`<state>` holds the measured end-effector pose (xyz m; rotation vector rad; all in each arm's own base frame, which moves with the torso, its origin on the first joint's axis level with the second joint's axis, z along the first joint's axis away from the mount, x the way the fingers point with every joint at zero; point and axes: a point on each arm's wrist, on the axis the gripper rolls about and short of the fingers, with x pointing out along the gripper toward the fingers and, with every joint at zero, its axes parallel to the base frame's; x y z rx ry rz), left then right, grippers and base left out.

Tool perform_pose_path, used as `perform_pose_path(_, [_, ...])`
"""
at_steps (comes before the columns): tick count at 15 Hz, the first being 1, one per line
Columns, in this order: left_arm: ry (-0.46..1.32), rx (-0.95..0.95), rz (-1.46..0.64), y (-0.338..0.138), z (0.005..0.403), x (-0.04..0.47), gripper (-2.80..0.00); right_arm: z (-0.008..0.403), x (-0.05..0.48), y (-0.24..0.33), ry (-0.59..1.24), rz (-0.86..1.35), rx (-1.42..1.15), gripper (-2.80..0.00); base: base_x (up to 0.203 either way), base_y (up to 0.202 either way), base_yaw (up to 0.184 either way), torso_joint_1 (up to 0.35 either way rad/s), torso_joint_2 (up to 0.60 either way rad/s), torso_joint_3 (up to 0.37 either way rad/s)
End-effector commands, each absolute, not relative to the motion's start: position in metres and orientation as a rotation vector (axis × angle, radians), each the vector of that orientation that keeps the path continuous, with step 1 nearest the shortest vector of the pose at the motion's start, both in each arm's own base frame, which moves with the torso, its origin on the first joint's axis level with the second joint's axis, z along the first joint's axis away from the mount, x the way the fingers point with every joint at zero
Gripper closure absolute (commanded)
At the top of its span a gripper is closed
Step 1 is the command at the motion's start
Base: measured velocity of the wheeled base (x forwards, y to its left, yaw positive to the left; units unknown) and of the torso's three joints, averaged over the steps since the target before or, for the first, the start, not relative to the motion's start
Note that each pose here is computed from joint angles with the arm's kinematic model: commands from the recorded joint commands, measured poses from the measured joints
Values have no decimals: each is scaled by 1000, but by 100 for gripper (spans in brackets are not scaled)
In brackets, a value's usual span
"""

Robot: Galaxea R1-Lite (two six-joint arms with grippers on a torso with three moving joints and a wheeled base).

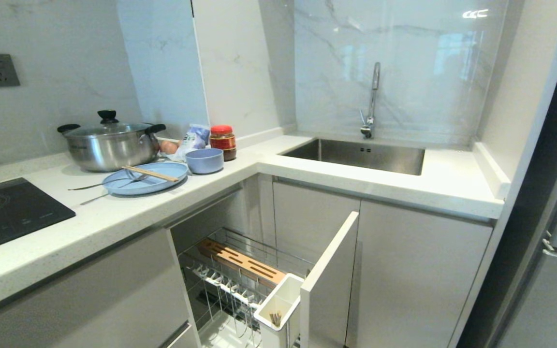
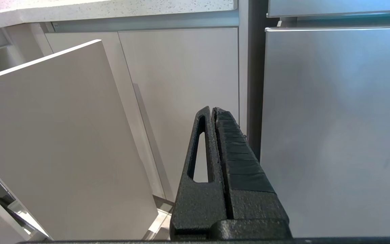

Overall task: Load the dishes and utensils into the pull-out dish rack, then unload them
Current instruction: Pick up the chopsticks and place it in the cupboard

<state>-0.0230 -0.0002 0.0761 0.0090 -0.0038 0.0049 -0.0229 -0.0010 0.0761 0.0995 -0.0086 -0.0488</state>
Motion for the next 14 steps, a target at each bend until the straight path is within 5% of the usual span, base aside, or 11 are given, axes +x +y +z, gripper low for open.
perform_pose_path(1, [-2, 9, 5, 0, 76, -23, 0, 76, -23, -1, -13, -49, 100, 0, 0, 0, 0, 0, 0, 0])
perform_pose_path(14, [-1, 6, 6, 0, 76, -23, 0, 76, -23, -1, -13, -49, 100, 0, 0, 0, 0, 0, 1, -15])
